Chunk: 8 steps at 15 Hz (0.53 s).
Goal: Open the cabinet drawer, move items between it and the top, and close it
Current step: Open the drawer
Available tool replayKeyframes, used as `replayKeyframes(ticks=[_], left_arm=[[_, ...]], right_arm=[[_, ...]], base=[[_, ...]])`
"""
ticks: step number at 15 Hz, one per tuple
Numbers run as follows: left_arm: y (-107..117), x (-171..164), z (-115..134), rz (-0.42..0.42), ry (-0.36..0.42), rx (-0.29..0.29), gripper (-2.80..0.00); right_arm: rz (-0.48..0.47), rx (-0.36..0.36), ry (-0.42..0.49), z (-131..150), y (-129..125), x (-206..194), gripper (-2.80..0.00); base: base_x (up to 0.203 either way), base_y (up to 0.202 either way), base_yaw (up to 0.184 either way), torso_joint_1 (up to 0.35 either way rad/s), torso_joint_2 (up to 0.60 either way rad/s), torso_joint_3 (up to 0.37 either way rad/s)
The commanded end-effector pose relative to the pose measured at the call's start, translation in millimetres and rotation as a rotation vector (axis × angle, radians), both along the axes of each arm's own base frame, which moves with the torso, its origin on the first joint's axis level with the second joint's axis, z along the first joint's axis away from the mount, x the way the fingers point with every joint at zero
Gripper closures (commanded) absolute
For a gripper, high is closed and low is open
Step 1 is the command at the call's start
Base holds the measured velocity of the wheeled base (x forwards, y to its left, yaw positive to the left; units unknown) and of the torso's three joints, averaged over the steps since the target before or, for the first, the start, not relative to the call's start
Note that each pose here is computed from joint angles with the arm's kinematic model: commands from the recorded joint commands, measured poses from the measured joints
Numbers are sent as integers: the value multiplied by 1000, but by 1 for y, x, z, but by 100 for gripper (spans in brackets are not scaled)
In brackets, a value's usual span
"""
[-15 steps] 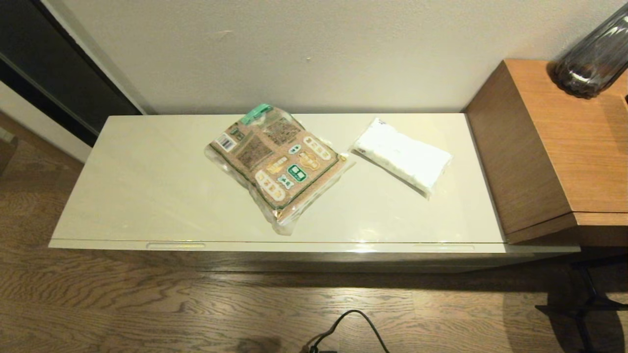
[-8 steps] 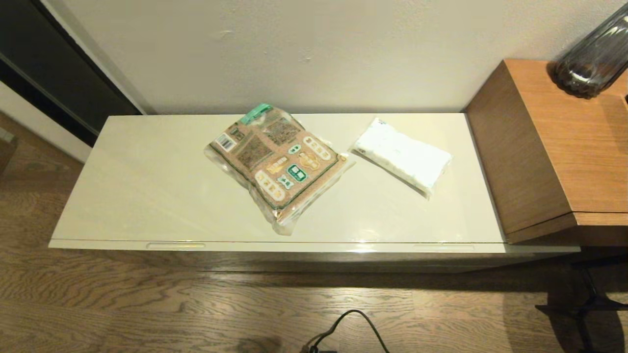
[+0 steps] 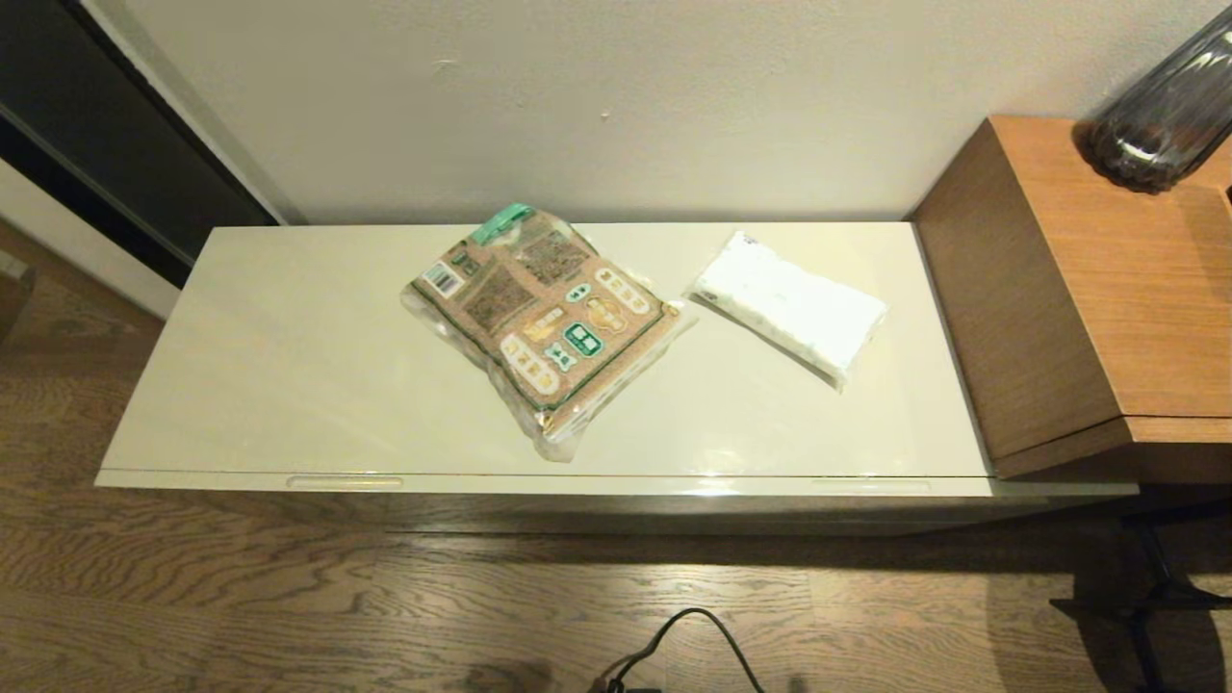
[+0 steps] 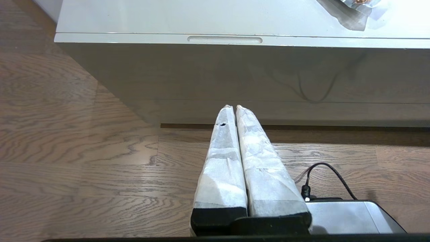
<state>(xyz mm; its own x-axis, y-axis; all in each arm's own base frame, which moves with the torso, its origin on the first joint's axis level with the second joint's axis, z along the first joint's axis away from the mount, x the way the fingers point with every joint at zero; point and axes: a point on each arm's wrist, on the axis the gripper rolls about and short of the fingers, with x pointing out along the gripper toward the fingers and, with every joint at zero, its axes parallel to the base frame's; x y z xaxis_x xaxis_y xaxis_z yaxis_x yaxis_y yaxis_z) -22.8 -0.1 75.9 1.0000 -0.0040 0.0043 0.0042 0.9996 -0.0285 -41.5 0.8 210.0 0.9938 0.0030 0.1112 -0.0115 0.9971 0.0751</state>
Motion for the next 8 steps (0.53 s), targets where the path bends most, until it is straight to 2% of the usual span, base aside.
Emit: replayKeyframes(ticks=[1,4,5,8], left_arm=[[0,0,0,-1,1,-1,0],[0,0,0,-1,1,-1,0],[0,0,0,-1,1,-1,0],[0,0,0,1,1,-1,0]], right_arm=[[8,61,262,46,0,37,0],[32,72,648,44,0,98,0],[49,76,741,40,1,118,0],[171,117,932,25,15,167,0]], base=[[0,0,0,0,0,0],[0,0,0,0,0,0],[0,0,0,0,0,0],[0,0,0,0,0,0]])
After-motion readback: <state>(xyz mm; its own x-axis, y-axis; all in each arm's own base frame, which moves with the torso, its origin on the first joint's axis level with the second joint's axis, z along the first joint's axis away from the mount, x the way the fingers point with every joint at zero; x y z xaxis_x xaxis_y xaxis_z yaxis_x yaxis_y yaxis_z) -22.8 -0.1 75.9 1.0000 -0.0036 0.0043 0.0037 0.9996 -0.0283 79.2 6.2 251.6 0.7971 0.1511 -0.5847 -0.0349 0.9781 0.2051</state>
